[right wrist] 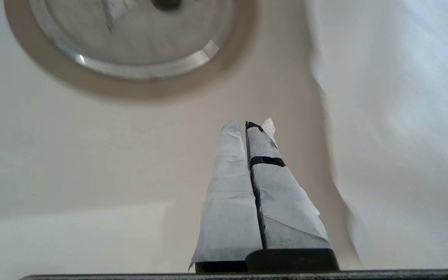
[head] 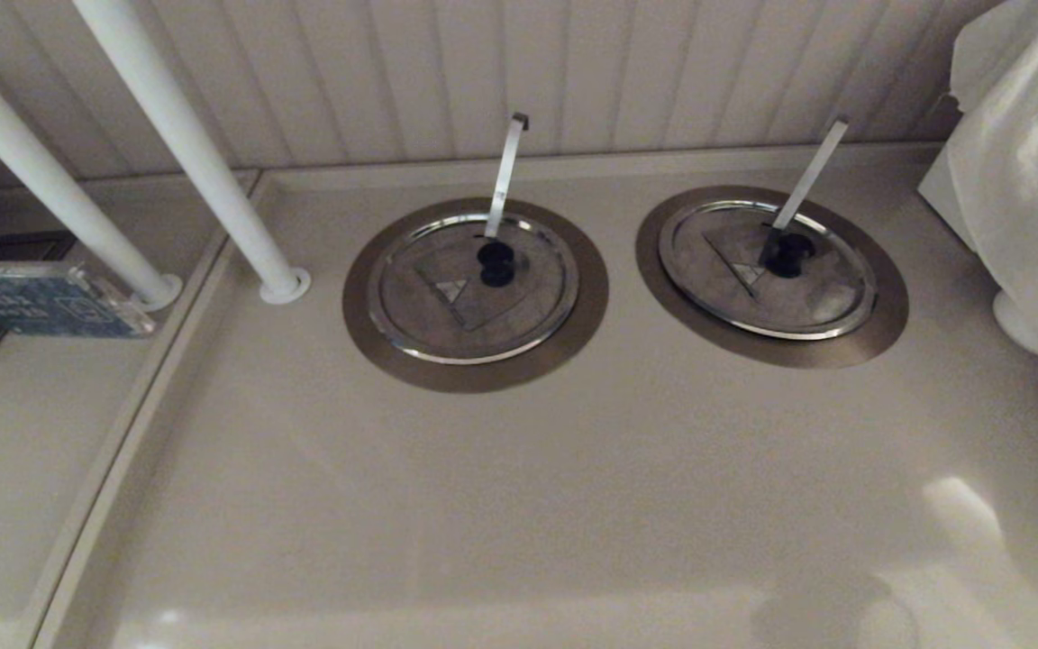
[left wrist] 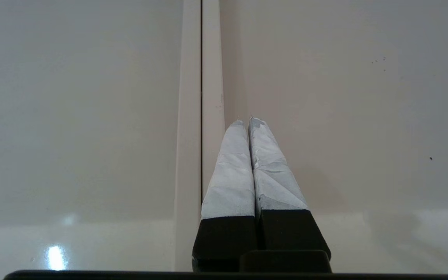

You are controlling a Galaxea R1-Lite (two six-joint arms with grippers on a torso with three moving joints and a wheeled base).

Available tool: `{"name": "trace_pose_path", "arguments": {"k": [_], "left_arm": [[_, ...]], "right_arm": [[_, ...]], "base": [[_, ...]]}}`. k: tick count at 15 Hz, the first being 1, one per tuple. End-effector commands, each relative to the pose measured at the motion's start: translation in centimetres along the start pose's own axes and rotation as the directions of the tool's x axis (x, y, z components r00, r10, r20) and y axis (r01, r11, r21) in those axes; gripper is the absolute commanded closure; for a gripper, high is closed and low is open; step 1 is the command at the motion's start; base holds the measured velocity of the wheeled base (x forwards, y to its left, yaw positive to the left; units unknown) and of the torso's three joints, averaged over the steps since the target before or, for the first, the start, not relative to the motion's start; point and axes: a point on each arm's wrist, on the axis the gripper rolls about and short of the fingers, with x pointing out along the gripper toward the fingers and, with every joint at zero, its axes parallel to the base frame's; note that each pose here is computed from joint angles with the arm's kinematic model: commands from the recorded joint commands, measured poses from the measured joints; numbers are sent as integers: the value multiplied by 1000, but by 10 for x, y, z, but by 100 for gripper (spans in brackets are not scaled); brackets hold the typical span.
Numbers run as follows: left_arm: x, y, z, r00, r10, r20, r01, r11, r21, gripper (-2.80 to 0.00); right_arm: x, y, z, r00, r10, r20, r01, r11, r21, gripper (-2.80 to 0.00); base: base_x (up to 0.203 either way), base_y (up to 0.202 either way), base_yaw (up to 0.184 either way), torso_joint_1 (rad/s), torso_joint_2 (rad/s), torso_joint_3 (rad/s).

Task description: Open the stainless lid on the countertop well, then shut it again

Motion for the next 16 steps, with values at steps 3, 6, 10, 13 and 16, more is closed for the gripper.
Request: {"name": "trace_pose_path", "arguments": {"k": [3,6,10,13,16], "left_arm": [[0,0,0,1000,0,1,0,1000,-1,0],[0,0,0,1000,0,1,0,1000,-1,0],[0,0,0,1000,0,1,0,1000,0,0],[0,0,0,1000,0,1,0,1000,-1,0],[0,0,0,1000,0,2,0,1000,0,0]], "right_arm": [[-95,-25,-47,989,-130,70,125,989,77,0],[-122,-26,-74,983,-172,71,165,982,91,0],[-149,-25,-113,968,-181,172,161,979,126,0],[-132,-15,-157,981,-113,158,96,989,112,0],[-88,0,-196,988,-19,156,13,999,38,0]], "base": [[0,0,0,0,0,0],[0,0,0,0,0,0],[0,0,0,0,0,0],[0,0,0,0,0,0],[0,0,0,0,0,0]]}}
